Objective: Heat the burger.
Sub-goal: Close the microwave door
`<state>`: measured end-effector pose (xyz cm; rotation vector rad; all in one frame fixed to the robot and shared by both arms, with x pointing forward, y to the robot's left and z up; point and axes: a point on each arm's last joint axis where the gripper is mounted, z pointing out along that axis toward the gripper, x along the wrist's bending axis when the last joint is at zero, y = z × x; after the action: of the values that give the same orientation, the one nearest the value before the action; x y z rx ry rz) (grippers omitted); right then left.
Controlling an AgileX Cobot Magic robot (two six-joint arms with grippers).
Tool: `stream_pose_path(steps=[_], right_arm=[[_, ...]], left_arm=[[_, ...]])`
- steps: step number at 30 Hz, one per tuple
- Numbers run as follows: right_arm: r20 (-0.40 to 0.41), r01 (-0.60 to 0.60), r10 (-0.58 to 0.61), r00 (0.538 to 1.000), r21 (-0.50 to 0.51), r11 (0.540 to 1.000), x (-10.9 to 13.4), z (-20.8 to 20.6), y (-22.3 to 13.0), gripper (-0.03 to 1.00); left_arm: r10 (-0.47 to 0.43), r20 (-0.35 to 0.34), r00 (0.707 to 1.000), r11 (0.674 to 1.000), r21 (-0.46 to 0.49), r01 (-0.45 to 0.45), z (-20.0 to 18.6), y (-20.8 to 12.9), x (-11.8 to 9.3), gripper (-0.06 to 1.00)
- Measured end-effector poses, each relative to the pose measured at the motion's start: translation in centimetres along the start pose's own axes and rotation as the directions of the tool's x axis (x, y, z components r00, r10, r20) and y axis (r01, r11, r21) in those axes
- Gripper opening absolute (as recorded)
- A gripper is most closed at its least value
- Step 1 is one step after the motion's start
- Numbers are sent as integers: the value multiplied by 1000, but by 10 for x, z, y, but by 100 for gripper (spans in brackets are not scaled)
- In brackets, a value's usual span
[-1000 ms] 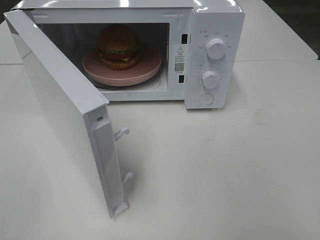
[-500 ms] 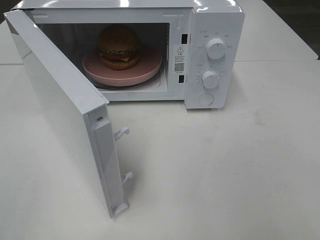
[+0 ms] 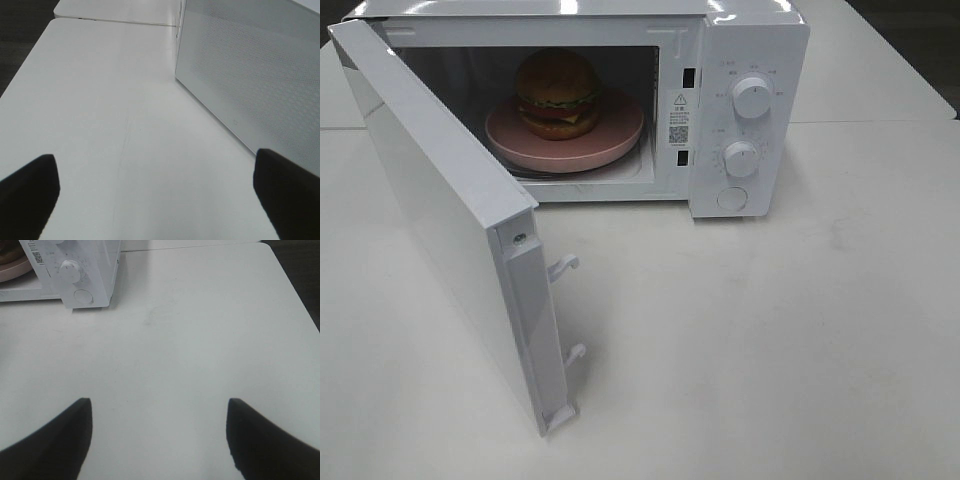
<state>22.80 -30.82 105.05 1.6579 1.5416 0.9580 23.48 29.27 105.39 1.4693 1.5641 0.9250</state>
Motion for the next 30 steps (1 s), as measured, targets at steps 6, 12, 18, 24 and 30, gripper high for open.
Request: stream_pose_path(steps=[6, 12, 18, 24, 30], right_arm=[[-1, 0, 0, 1000, 0, 1000, 0, 0, 0, 72], [-1, 0, 0, 1000, 0, 1000, 0, 0, 0, 72], [-1, 0, 0, 1000, 0, 1000, 0, 0, 0, 72], [-1, 0, 0, 1000, 0, 1000, 0, 0, 0, 72], [-1, 0, 0, 1000, 0, 1000, 0, 0, 0, 72]], left_arm=[[0, 0, 1000, 1000, 0, 0, 0, 0, 0, 97], [0, 0, 1000, 1000, 0, 0, 0, 0, 0, 97], [0, 0, 1000, 1000, 0, 0, 0, 0, 0, 97], [0, 0, 1000, 1000, 0, 0, 0, 0, 0, 97], [0, 0, 1000, 1000, 0, 0, 0, 0, 0, 97]])
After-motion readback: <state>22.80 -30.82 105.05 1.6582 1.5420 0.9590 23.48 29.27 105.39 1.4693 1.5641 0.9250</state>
